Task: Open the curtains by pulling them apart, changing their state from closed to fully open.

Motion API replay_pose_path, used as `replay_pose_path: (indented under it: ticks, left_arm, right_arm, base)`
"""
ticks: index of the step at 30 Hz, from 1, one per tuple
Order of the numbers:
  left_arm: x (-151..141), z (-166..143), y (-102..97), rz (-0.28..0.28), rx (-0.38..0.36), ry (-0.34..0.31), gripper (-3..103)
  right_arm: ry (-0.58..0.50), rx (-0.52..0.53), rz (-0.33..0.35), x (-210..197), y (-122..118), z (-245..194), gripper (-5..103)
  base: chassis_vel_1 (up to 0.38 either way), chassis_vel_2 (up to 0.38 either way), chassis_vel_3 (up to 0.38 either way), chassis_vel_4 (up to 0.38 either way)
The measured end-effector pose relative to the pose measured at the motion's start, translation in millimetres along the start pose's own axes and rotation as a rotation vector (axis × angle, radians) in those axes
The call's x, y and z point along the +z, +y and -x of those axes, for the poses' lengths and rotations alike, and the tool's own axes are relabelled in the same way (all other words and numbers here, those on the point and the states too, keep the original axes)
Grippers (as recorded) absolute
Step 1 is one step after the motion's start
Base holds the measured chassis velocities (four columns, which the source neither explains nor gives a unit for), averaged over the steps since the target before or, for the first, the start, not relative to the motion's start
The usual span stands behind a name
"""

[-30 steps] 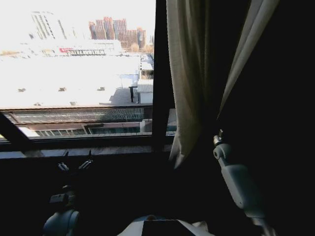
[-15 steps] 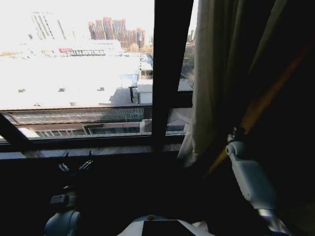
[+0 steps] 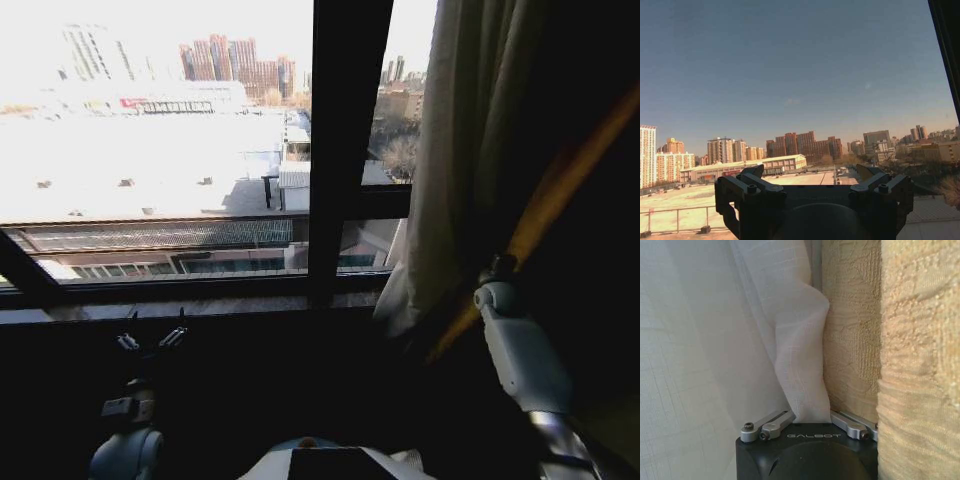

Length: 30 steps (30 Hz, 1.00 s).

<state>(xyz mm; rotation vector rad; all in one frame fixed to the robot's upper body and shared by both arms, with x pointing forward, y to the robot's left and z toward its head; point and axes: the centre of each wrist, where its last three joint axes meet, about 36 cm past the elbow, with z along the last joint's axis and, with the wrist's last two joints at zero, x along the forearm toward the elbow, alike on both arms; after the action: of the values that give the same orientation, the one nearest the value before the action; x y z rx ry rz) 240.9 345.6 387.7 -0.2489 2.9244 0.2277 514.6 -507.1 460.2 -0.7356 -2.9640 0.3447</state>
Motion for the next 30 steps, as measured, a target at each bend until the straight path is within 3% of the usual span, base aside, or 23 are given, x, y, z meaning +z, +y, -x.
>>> replay_pose_path:
  ticks: [10,18,23,26,28,29,30]
  left_arm:
    - [-1,1,1.8,0.003,-0.002,-0.001,100]
    - [-2,2,0.4,0.001,0.001,-0.003,100]
    - [-3,1,0.8,0.003,0.0,-0.003,100]
    - [-3,1,1.2,0.004,-0.001,-0.003,100]
    - [-3,1,1.2,0.004,-0.001,-0.003,100]
    - [-3,1,1.1,0.004,-0.001,-0.004,100]
    - [-3,1,1.1,0.004,-0.001,-0.004,100]
  right_arm:
    - [0.021,0.077,-0.012,1,-41,13,0]
    - [0.02,0.067,-0.008,3,-37,8,-3]
    - [0.001,0.012,-0.012,1,-14,-6,17]
    - [-0.023,-0.085,-0.011,-5,19,-33,33]
    - [-0.029,-0.123,-0.011,-7,29,-43,33]
    - [-0.038,-0.166,-0.013,-8,42,-56,44]
    - [-0.038,-0.166,-0.013,-8,42,-56,44]
  base:
    - [0.0,0.0,0.0,0.0]
    - [0.0,0.0,0.0,0.0]
    - [0.0,0.0,0.0,0.0]
    - [0.0,0.0,0.0,0.0]
    - [0.0,0.0,0.0,0.0]
    - [0.0,0.0,0.0,0.0]
    - [0.0,0.0,0.0,0.0]
